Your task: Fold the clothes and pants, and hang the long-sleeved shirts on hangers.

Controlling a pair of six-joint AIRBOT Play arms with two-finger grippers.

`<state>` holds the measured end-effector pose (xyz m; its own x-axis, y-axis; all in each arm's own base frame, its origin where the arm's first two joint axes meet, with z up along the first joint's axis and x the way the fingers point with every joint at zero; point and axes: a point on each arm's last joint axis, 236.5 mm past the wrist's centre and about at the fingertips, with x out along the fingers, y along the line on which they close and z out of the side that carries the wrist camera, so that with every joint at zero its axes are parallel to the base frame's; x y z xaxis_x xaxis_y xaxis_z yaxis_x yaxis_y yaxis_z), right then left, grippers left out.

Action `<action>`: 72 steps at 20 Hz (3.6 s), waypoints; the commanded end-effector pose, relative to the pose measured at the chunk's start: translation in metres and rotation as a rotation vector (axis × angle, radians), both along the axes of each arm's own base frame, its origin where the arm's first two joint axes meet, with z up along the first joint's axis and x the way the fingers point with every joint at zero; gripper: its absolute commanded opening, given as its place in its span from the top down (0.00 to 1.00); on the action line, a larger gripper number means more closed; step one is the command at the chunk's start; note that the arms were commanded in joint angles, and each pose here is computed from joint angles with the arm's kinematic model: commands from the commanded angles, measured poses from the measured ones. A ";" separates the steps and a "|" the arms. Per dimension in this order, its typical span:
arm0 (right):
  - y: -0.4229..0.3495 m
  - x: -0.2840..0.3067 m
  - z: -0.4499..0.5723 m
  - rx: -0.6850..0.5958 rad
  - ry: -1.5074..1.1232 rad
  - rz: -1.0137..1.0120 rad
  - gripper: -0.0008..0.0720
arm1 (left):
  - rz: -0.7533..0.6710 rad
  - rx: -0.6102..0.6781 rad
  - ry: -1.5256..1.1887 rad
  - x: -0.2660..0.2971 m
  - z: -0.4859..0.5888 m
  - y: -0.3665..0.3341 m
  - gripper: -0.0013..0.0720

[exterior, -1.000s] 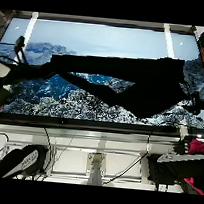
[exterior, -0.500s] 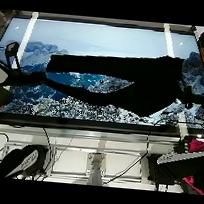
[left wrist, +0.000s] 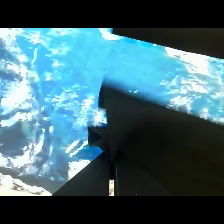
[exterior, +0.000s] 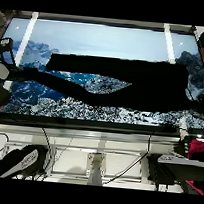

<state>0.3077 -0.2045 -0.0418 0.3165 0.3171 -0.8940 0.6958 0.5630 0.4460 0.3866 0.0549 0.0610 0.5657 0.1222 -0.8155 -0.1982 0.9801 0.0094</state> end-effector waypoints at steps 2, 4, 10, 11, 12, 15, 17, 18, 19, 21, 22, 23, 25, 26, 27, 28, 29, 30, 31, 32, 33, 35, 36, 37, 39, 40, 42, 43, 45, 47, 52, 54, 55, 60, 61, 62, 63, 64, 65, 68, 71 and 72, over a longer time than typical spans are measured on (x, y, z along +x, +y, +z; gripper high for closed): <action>0.008 -0.014 0.011 0.011 0.031 0.033 0.96 | 0.003 0.078 -0.025 0.019 -0.007 0.022 0.98; 0.008 -0.014 0.011 0.013 0.033 0.031 0.96 | 0.028 0.065 -0.048 0.030 -0.014 0.030 0.98; 0.012 -0.013 0.011 0.020 0.038 0.035 0.96 | 0.078 -0.094 -0.215 0.079 -0.020 0.012 0.92; 0.012 -0.013 0.011 0.020 0.038 0.035 0.96 | 0.079 -0.102 -0.233 0.086 -0.022 0.011 0.63; 0.012 -0.014 0.011 0.020 0.040 0.037 0.96 | 0.078 -0.105 -0.239 0.088 -0.024 0.010 0.24; 0.011 -0.015 0.011 0.011 0.041 0.049 0.96 | 0.100 -0.124 -0.179 0.077 -0.034 0.014 0.16; 0.010 -0.015 0.010 0.005 0.038 0.060 0.96 | 0.121 -0.125 -0.093 0.059 -0.045 0.020 0.23; 0.009 -0.016 0.010 -0.005 0.037 0.067 0.96 | 0.138 -0.132 -0.036 0.047 -0.053 0.024 0.47; 0.005 -0.018 0.008 -0.020 0.046 0.069 0.96 | 0.153 -0.138 0.015 0.035 -0.060 0.028 0.70; -0.005 -0.029 0.002 -0.067 0.096 0.081 0.96 | 0.180 -0.144 0.102 0.014 -0.070 0.039 0.98; -0.011 -0.036 -0.001 -0.089 0.124 0.076 0.96 | 0.184 -0.138 0.123 0.008 -0.072 0.046 0.98; -0.016 -0.041 -0.002 -0.103 0.146 0.066 0.96 | 0.179 -0.137 0.136 0.003 -0.073 0.052 0.98; -0.019 -0.044 -0.003 -0.104 0.148 0.056 0.96 | 0.118 -0.206 0.142 0.000 -0.075 0.047 0.98; -0.020 -0.045 -0.003 -0.102 0.146 0.053 0.96 | 0.056 -0.247 0.129 0.001 -0.075 0.039 0.98; -0.020 -0.043 -0.003 -0.101 0.142 0.052 0.96 | -0.002 -0.282 0.112 0.004 -0.075 0.033 0.98; -0.019 -0.042 -0.003 -0.096 0.138 0.050 0.96 | -0.043 -0.316 0.091 0.009 -0.075 0.028 0.98; -0.017 -0.041 -0.004 -0.087 0.134 0.049 0.96 | -0.047 -0.341 0.063 0.017 -0.077 0.026 0.97; -0.015 -0.038 -0.005 -0.074 0.127 0.046 0.96 | -0.018 -0.355 0.024 0.029 -0.080 0.029 0.93; -0.013 -0.036 -0.004 -0.060 0.117 0.044 0.96 | 0.018 -0.378 -0.035 0.046 -0.079 0.029 0.63; -0.010 -0.033 -0.003 -0.052 0.102 0.053 0.96 | 0.062 -0.411 -0.094 0.063 -0.079 0.029 0.28; -0.008 -0.030 -0.002 -0.046 0.088 0.065 0.96 | 0.094 -0.434 -0.134 0.076 -0.081 0.027 0.20; -0.005 -0.028 -0.002 -0.044 0.083 0.077 0.96 | 0.064 -0.401 -0.149 0.091 -0.097 0.016 0.20; -0.003 -0.026 -0.002 -0.046 0.082 0.086 0.96 | 0.003 -0.365 -0.134 0.095 -0.108 0.005 0.20; -0.001 -0.024 -0.002 -0.048 0.081 0.096 0.96 | -0.056 -0.325 -0.125 0.098 -0.117 -0.005 0.20; 0.003 -0.022 -0.002 -0.050 0.077 0.118 0.96 | -0.089 -0.272 -0.138 0.109 -0.129 -0.016 0.21; 0.005 -0.020 -0.002 -0.050 0.077 0.124 0.96 | -0.092 -0.259 -0.145 0.112 -0.133 -0.021 0.21; 0.007 -0.018 -0.002 -0.050 0.075 0.131 0.96 | -0.100 -0.244 -0.147 0.117 -0.140 -0.028 0.21; 0.007 -0.018 -0.002 -0.051 0.075 0.133 0.96 | -0.100 -0.242 -0.144 0.117 -0.143 -0.029 0.21; 0.007 -0.019 -0.002 -0.052 0.075 0.135 0.96 | -0.098 -0.245 -0.134 0.117 -0.148 -0.029 0.21; 0.007 -0.018 -0.002 -0.051 0.074 0.134 0.96 | -0.099 -0.247 -0.126 0.116 -0.152 -0.030 0.22; 0.007 -0.018 -0.002 -0.052 0.074 0.133 0.96 | -0.114 -0.256 -0.105 0.113 -0.159 -0.038 0.68; 0.007 -0.018 -0.002 -0.052 0.074 0.133 0.96 | -0.114 -0.256 -0.104 0.113 -0.159 -0.038 0.92; 0.007 -0.018 -0.002 -0.052 0.074 0.133 0.96 | -0.115 -0.255 -0.107 0.114 -0.158 -0.038 0.97; 0.006 -0.018 -0.002 -0.055 0.072 0.132 0.96 | -0.197 -0.163 -0.276 0.127 -0.072 -0.035 0.98; 0.004 -0.016 -0.002 -0.062 0.067 0.128 0.96 | -0.222 -0.129 -0.338 0.127 -0.039 -0.035 0.98; 0.001 -0.013 -0.002 -0.075 0.057 0.117 0.96 | -0.236 -0.108 -0.406 0.123 -0.001 -0.036 0.98; -0.002 -0.010 0.000 -0.085 0.043 0.109 0.96 | -0.261 -0.082 -0.462 0.115 0.034 -0.039 0.98; -0.002 -0.003 0.007 -0.079 0.015 0.099 0.96 | -0.290 -0.062 -0.512 0.103 0.067 -0.044 0.98; -0.003 0.003 0.015 -0.075 -0.009 0.095 0.96 | -0.329 -0.036 -0.558 0.086 0.101 -0.051 0.98; -0.009 0.017 0.045 -0.106 -0.072 0.099 0.96 | -0.414 0.077 -0.611 0.024 0.167 -0.062 0.98; -0.005 0.017 0.058 -0.107 -0.091 0.106 0.96 | -0.364 0.109 -0.503 -0.052 0.179 -0.056 0.98; 0.000 0.015 0.058 -0.085 -0.085 0.116 0.96 | -0.355 0.111 -0.428 -0.081 0.170 -0.054 0.98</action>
<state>0.3215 -0.2118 0.0044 0.3475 0.2540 -0.9026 0.6018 0.6778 0.4224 0.3820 -0.0094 0.2363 0.9187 -0.1462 -0.3668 0.1852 0.9800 0.0734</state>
